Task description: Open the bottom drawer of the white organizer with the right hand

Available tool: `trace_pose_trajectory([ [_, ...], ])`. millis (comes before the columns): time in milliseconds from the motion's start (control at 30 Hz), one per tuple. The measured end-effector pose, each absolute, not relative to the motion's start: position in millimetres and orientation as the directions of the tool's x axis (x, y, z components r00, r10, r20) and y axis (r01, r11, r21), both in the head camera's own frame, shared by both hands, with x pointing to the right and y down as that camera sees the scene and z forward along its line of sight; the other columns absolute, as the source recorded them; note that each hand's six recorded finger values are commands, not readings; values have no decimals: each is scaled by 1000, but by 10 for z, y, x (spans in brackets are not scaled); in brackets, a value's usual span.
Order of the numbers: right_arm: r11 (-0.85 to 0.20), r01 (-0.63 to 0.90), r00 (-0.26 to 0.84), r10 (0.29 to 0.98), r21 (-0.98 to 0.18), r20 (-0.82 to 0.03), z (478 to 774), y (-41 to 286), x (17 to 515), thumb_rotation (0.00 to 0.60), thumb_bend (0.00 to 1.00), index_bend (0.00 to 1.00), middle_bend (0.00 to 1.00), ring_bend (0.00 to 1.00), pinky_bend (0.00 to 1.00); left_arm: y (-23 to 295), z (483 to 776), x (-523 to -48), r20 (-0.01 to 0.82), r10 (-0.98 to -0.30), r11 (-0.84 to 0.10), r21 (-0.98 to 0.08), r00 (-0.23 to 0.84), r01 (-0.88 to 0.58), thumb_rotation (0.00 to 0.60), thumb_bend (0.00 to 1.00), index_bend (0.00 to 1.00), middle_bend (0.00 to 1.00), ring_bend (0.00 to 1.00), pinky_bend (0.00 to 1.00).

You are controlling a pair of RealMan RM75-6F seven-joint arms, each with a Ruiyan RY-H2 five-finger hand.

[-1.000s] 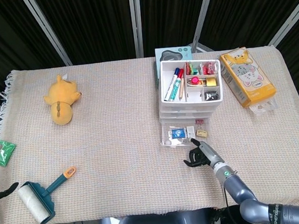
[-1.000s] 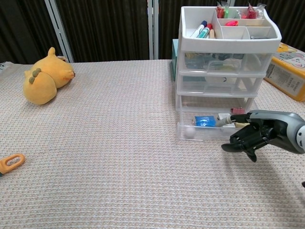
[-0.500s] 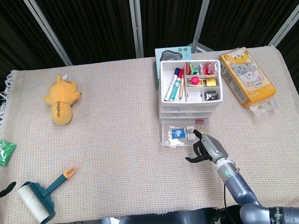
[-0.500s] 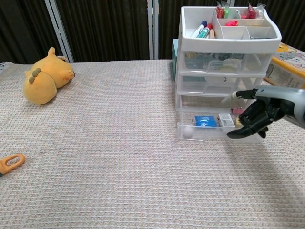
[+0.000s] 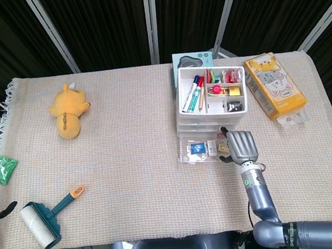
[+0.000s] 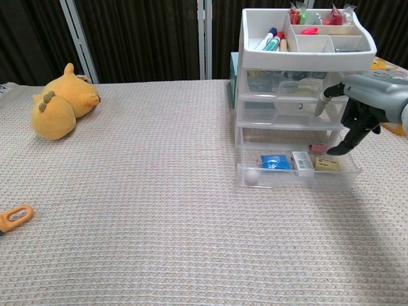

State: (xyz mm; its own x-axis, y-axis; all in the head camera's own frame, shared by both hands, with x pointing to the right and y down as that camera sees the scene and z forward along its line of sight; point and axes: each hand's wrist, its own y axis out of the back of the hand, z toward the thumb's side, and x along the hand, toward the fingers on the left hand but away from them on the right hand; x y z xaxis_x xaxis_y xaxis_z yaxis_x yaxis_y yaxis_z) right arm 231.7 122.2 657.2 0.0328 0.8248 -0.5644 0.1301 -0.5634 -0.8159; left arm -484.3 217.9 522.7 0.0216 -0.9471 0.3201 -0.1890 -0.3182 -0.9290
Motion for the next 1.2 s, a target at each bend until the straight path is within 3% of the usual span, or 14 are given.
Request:
trace_pose_trajectory([
  [167,-569,100,52,822,-816,-567,6655,1204,2287,600,0,435,983,969,719,2180,5230,-4839,322,-946,-320,-929,22,-187,600,84,0,0,0,0],
  [433,-579,80,80,815,-811,-574,6800,1223,2198,600,0,451,984,969,718,2178,5221,-4859,321,-947,-318,-928,17,-194,600,83,0,0,0,0],
  [1200,-589,93,118,807,-803,-578,7256,1233,2259,600,0,385,984,969,718,2156,5271,-4864,341,-940,-336,-923,6,-187,600,83,0,0,0,0],
])
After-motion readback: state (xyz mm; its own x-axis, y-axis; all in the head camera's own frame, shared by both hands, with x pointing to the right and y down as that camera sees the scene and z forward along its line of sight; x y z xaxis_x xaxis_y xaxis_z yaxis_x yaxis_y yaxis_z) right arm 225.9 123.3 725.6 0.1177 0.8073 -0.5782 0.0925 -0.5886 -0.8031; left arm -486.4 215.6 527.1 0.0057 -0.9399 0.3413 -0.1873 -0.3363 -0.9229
